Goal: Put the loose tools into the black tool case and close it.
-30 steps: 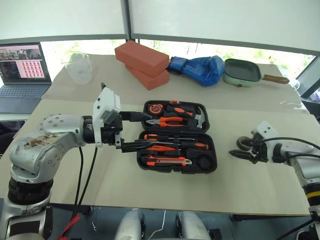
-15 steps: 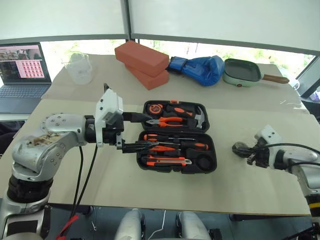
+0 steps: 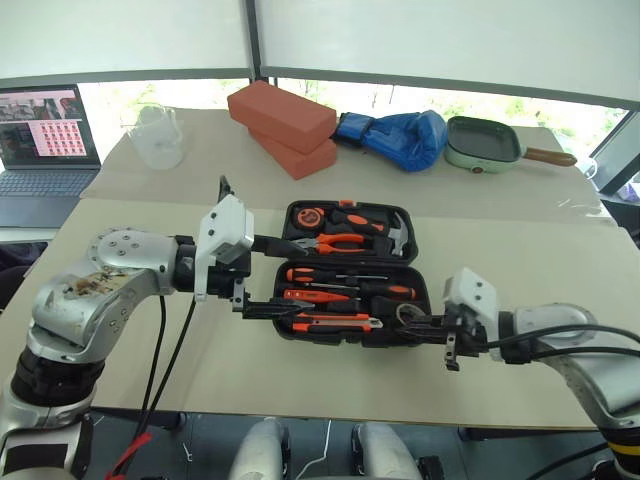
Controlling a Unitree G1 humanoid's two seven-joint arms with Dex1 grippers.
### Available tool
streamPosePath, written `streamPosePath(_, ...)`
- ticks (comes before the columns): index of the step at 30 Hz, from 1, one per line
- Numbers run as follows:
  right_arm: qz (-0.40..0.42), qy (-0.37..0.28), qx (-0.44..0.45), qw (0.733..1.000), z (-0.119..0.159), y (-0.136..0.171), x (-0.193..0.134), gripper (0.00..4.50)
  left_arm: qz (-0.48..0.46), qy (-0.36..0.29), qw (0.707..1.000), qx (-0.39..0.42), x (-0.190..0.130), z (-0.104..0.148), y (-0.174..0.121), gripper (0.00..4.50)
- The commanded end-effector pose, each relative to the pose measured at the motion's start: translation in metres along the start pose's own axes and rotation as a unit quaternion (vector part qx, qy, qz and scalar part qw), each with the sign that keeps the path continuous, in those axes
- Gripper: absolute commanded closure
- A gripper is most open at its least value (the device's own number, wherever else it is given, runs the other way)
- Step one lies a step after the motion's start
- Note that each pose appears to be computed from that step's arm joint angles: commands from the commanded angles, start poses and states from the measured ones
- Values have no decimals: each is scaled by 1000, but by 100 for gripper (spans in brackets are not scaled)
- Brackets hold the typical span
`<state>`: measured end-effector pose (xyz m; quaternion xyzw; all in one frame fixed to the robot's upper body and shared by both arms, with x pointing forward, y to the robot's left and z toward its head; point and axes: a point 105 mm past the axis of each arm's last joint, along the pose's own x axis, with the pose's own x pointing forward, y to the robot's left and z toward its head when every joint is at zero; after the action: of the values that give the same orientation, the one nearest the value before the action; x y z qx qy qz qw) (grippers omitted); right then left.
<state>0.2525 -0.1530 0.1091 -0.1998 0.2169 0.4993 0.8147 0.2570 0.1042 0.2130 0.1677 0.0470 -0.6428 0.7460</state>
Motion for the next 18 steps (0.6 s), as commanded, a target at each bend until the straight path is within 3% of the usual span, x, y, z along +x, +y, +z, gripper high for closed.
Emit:
streamPosePath(1, 7, 18, -38, 999, -2, 4, -3, 409, 6, -5, 1000, 26, -1, 7, 2, 0)
streamPosePath(8, 33, -43, -53, 997, 29, 14, -18, 175, 17, -4, 1000, 25, -2, 4, 7, 0)
streamPosePath(13, 3, -71, -33, 997, 43, -4, -41, 175, 50, 14, 999, 10, -8, -9, 16, 0)
streamPosePath(16, -100, -59, -1, 993, 26, -53, -60, 175, 144, 75, 987, -20, -33, -48, 43, 0)
streamPosePath(17, -127, -53, 11, 990, 18, -67, -64, 227, 172, 92, 980, -26, -42, -61, 50, 55)
streamPosePath(18, -145, -47, 17, 988, 12, -76, -66, 245, 190, 105, 976, -32, -49, -72, 54, 71)
